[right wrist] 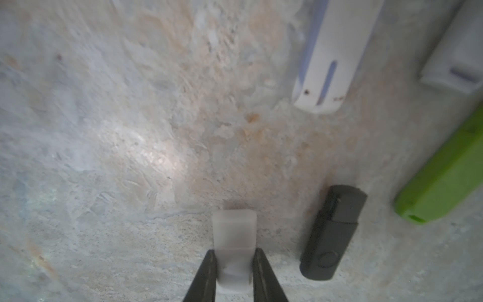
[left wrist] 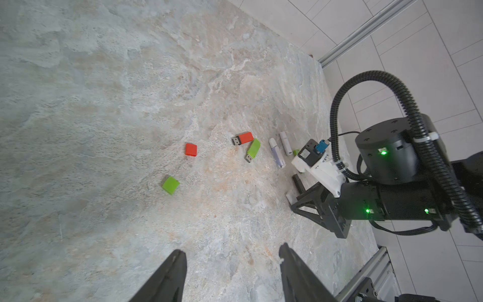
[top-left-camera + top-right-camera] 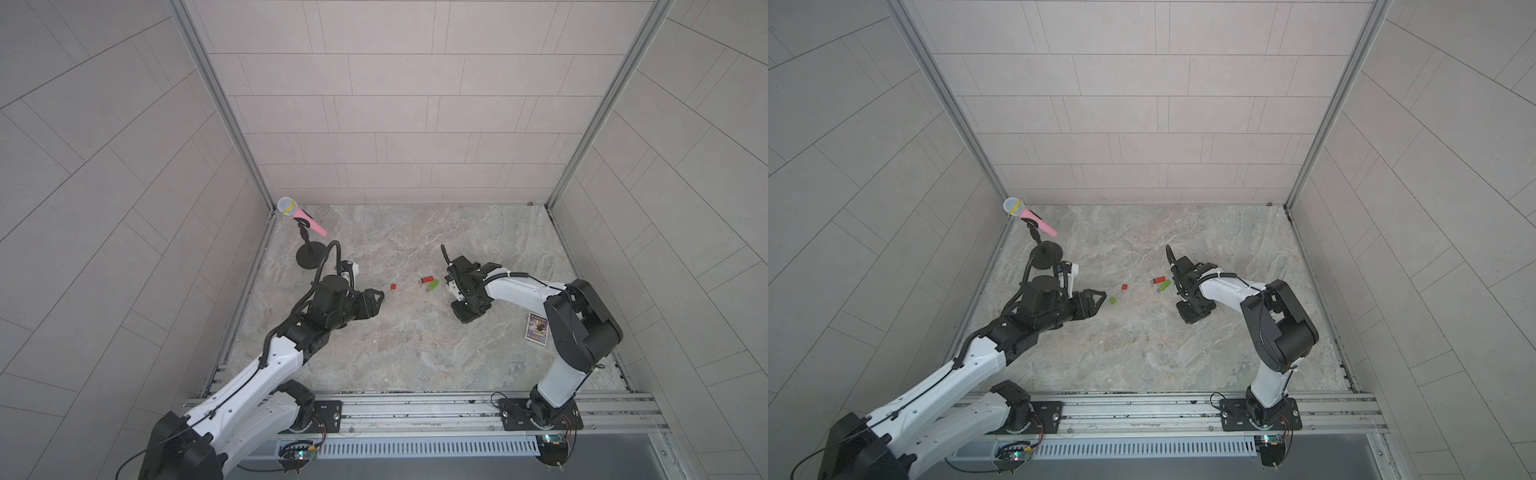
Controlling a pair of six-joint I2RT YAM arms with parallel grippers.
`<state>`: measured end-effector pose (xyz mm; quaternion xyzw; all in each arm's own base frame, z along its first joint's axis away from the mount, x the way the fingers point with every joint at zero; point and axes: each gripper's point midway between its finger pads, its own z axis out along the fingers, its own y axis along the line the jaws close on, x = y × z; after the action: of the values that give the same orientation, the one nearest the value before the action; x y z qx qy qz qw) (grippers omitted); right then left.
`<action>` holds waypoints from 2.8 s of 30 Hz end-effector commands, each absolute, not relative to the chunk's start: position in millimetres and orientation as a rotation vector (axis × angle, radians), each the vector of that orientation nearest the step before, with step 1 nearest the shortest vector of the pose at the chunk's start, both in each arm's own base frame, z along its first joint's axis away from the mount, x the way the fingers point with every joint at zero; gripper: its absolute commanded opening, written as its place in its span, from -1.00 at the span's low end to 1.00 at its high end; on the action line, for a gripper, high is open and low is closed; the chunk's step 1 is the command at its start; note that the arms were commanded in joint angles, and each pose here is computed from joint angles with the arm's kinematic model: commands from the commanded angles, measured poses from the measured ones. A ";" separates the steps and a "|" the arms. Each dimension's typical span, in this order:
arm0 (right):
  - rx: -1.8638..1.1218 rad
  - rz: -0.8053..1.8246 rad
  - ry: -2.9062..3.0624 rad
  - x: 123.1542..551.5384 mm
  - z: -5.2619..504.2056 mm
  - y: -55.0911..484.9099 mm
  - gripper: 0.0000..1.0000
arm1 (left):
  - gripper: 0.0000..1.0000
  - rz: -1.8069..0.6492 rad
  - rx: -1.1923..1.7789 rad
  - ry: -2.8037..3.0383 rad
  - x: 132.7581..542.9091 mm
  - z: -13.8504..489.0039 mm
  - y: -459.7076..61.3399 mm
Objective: Close the usb drive cover
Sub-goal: Place the USB drive at the center of the board, then move the cover to the center of the board.
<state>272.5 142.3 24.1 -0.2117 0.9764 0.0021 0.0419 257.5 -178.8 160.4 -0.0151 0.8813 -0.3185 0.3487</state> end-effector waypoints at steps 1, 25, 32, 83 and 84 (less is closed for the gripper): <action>-0.633 -0.060 3.013 271.3 28.7 135.7 -0.36 | 0.27 -0.766 -0.051 2.314 259.4 152.1 -170.9; -0.423 0.149 2.960 354.6 96.6 293.5 -0.20 | 0.34 -0.544 -0.314 2.481 283.9 113.4 -110.4; -0.339 0.032 3.007 365.7 70.0 330.5 -0.10 | 0.38 -0.514 -0.344 2.469 282.7 114.2 -98.5; -0.068 -0.088 3.002 393.6 -0.1 346.8 -0.39 | 0.38 -0.611 -0.379 2.467 286.0 106.3 -103.5; -0.072 -0.101 3.003 391.9 0.1 346.1 -0.39 | 0.38 -0.611 -0.379 2.467 286.1 106.1 -103.6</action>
<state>404.3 358.8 27.7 -0.0281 0.9952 0.0145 0.0928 284.9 -105.0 108.1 -0.1374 0.9226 -0.2261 0.2807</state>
